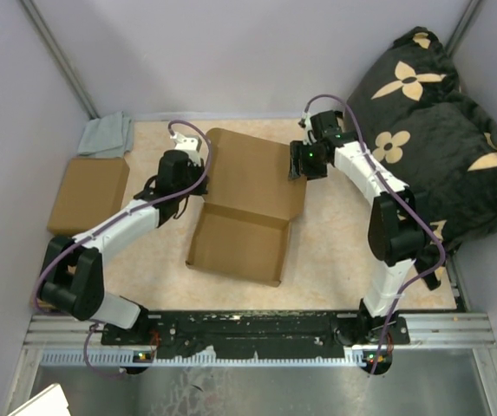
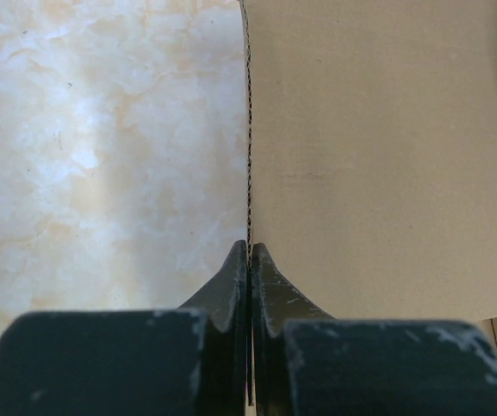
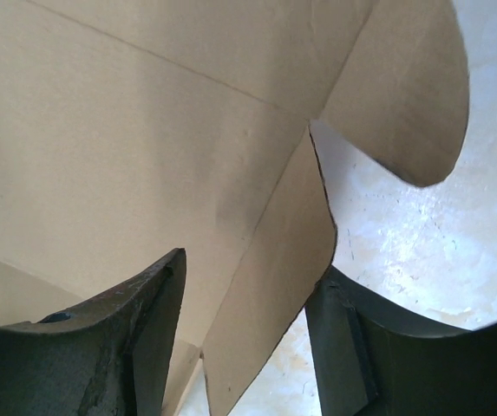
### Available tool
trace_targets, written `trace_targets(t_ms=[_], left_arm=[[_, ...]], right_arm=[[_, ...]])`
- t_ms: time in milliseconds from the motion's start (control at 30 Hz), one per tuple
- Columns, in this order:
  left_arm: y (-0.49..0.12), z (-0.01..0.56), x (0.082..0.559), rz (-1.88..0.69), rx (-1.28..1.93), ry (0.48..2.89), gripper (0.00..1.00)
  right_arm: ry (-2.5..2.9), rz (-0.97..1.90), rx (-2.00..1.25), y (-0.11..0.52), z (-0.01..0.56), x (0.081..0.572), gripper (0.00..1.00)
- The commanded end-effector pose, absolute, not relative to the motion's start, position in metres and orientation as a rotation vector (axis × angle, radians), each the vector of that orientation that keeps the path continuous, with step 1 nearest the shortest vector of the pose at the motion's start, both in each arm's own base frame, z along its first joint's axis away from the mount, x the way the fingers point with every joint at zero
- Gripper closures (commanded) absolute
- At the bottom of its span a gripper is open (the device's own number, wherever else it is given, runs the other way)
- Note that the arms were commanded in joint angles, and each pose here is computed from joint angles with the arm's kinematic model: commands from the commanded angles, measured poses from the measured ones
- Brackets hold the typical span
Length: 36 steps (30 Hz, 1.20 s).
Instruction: Fold the paper box
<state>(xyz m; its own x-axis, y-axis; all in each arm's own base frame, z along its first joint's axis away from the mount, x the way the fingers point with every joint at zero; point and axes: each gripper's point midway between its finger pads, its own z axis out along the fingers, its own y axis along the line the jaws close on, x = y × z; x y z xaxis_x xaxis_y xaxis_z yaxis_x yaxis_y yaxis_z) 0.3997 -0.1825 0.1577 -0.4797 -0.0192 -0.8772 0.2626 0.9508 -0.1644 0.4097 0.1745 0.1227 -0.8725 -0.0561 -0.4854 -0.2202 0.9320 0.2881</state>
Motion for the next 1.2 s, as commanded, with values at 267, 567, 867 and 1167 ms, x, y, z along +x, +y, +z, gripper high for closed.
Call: trace_targets(t_ms=[267,567,867,1167], left_arm=[[-0.178,0.207,0.397,-0.325,0.16,1.846,1.0],[-0.178,0.213,0.393,-0.316,0.168,1.819,0.95],[-0.162,0.233,0.392,-0.219,0.169,1.786,0.43],[-0.16,0.283,0.385,-0.212,0.218,1.76,0.4]], right_arm=[[2.505,0.517,-0.255,0.188,0.172,0.427,0.64],[2.495,0.417,-0.232,0.174,0.176,0.429,1.0],[2.157,0.357,-0.246,0.161,0.241,0.434,1.0],[1.839,0.419,-0.466,0.169,0.283,0.401,1.0]])
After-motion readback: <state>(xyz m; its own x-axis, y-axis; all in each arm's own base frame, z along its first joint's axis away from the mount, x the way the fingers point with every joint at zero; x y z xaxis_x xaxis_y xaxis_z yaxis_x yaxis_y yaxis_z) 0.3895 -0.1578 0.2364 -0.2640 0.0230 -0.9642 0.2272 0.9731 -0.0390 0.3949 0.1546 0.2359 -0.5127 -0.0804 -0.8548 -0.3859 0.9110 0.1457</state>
